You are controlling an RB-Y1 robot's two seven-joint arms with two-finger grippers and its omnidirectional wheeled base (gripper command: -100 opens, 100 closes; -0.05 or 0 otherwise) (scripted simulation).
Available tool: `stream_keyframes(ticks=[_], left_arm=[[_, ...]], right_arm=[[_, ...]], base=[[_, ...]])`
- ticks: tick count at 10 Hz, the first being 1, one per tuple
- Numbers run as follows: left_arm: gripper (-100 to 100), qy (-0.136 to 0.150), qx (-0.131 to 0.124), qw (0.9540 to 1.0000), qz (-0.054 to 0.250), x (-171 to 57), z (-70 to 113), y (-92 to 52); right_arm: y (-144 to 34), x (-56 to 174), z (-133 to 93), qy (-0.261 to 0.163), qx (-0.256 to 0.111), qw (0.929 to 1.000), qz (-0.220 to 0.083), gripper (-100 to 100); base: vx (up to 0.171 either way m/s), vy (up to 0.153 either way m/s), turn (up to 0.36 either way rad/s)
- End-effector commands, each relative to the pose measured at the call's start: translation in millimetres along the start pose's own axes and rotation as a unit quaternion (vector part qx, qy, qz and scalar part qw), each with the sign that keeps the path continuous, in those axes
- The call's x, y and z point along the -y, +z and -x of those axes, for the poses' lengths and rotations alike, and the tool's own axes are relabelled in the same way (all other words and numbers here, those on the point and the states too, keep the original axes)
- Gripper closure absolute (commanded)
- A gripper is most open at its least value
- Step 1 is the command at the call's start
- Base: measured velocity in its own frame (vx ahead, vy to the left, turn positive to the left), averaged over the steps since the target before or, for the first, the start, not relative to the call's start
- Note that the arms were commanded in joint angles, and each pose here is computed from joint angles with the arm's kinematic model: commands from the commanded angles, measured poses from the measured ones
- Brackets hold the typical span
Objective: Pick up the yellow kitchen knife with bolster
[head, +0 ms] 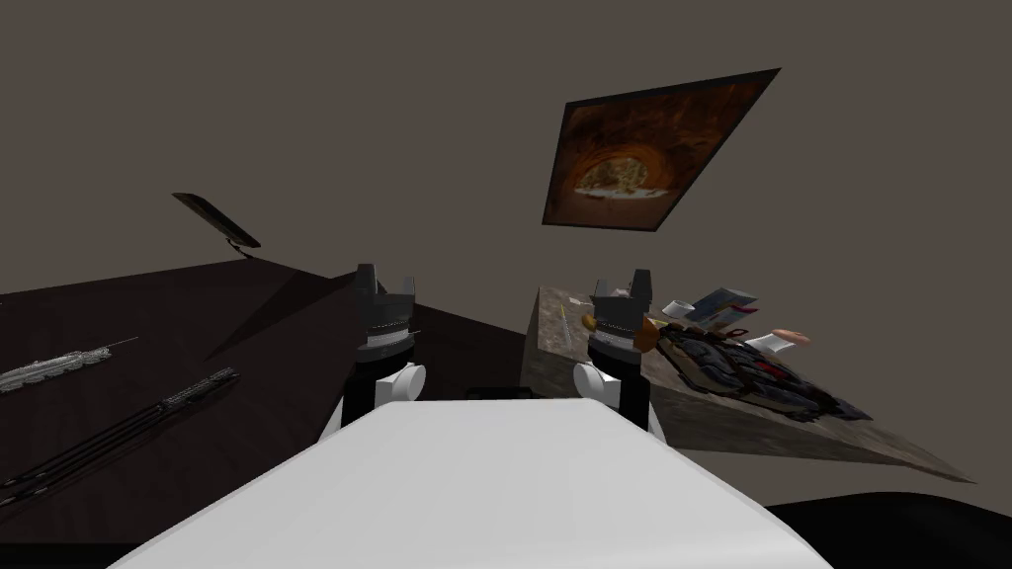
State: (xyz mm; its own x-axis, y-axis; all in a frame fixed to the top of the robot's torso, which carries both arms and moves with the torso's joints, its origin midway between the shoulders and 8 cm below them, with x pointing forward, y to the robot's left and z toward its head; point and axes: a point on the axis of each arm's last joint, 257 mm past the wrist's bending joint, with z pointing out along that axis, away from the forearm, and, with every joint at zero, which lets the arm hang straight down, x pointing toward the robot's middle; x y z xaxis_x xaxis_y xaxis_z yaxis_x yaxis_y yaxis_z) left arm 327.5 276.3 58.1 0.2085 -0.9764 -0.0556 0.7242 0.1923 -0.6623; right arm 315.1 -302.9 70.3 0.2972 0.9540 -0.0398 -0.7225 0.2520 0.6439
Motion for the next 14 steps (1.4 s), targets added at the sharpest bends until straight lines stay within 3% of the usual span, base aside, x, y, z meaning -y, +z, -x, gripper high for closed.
stream_keyframes(ticks=[1,6,11,14], left_arm=[[0,0.0,0.0,1.0,0.0,0.0,0.0,0.0],[0,0.0,0.0,1.0,0.0,0.0,-0.1,0.0],[0,0.0,0.0,1.0,0.0,0.0,0.0,0.0],[0,0.0,0.0,1.0,0.0,0.0,0.0,0.0]], right_arm=[[2.5,4.0,-6.7,0.002,-0.02,0.9998,-0.004,-100],[15.5,43.7,-32.3,0.035,-0.084,0.9944,-0.052,-100],[19.8,79.8,-41.8,0.054,-0.103,0.9876,-0.106,-100],[25.5,110.5,-48.2,0.075,-0.115,0.9797,-0.146,-100]], base=[[-0.042,0.018,-0.027],[-0.079,0.115,-0.062],[-0.03,0.086,-0.04],[-0.017,0.096,-0.065]])
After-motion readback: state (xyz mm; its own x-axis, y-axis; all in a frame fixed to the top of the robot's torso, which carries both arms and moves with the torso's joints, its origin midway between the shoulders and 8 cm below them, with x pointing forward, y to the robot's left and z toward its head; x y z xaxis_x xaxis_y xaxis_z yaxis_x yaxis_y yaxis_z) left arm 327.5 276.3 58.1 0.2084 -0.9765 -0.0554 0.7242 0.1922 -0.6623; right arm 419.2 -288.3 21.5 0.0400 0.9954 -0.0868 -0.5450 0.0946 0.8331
